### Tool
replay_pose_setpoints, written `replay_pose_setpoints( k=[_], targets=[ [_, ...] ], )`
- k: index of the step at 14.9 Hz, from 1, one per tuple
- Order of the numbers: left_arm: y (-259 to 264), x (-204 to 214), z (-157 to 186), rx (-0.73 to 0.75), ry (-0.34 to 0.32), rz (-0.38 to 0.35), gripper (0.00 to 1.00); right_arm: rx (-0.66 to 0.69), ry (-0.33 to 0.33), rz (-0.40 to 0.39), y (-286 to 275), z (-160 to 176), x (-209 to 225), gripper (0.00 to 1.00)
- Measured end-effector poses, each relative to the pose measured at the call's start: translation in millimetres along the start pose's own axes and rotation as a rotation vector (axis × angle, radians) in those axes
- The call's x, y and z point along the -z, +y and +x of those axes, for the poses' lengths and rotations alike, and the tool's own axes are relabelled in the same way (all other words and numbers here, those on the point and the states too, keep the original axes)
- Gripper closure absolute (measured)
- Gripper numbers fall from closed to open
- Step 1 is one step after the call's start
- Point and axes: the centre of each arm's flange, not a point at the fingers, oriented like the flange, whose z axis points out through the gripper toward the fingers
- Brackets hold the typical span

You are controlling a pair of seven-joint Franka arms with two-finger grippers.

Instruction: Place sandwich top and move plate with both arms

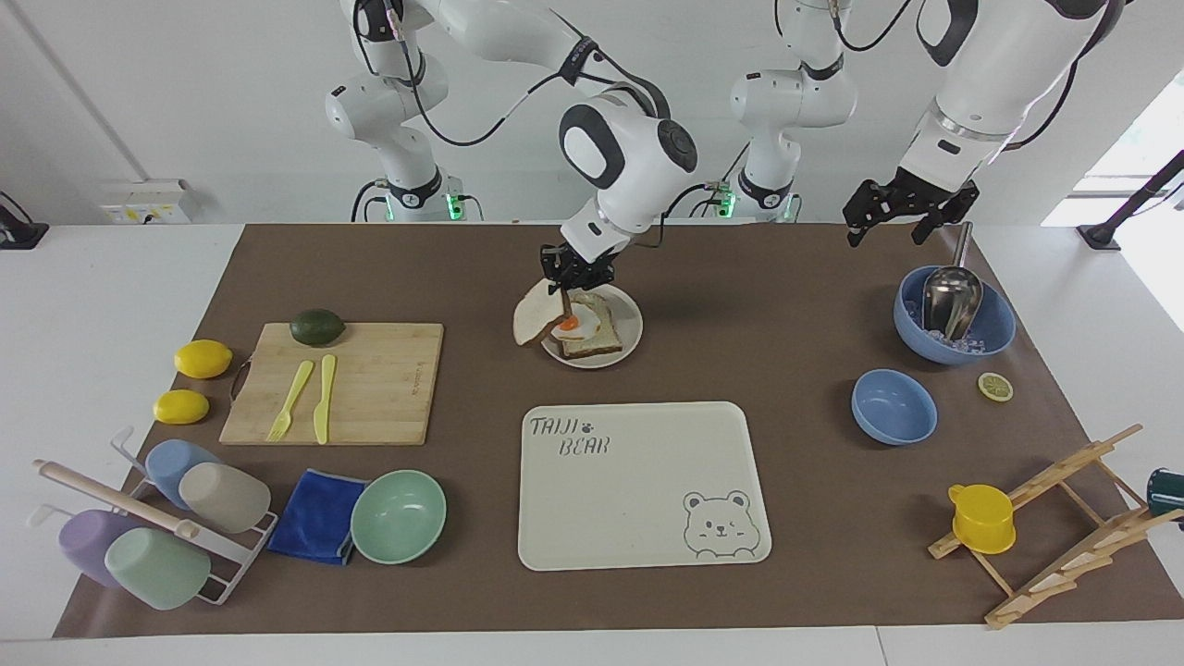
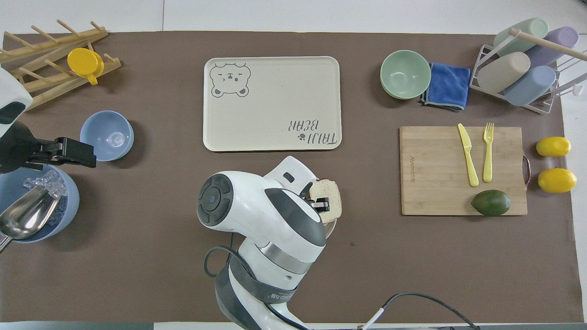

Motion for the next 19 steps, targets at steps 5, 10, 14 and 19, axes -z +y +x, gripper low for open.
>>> replay_pose_setpoints(
  k=[5, 10, 14, 19],
  targets=[
    [0, 0, 0, 0.0, 0.0, 0.0, 0.0, 0.022, -0.008, 0.025, -14, -9, -5, 0.89],
    [0, 0, 0, 0.0, 0.0, 0.0, 0.0, 0.021, -0.023, 0.071, -21, -10, -13, 0.89],
    [0, 0, 0, 0.0, 0.0, 0.0, 0.0, 0.007, -0.032, 0.148, -26, -8, -13, 0.65],
    [0, 0, 0, 0.0, 0.0, 0.0, 0.0, -0.038, -0.036, 0.283, -24, 3, 2, 0.13]
  ],
)
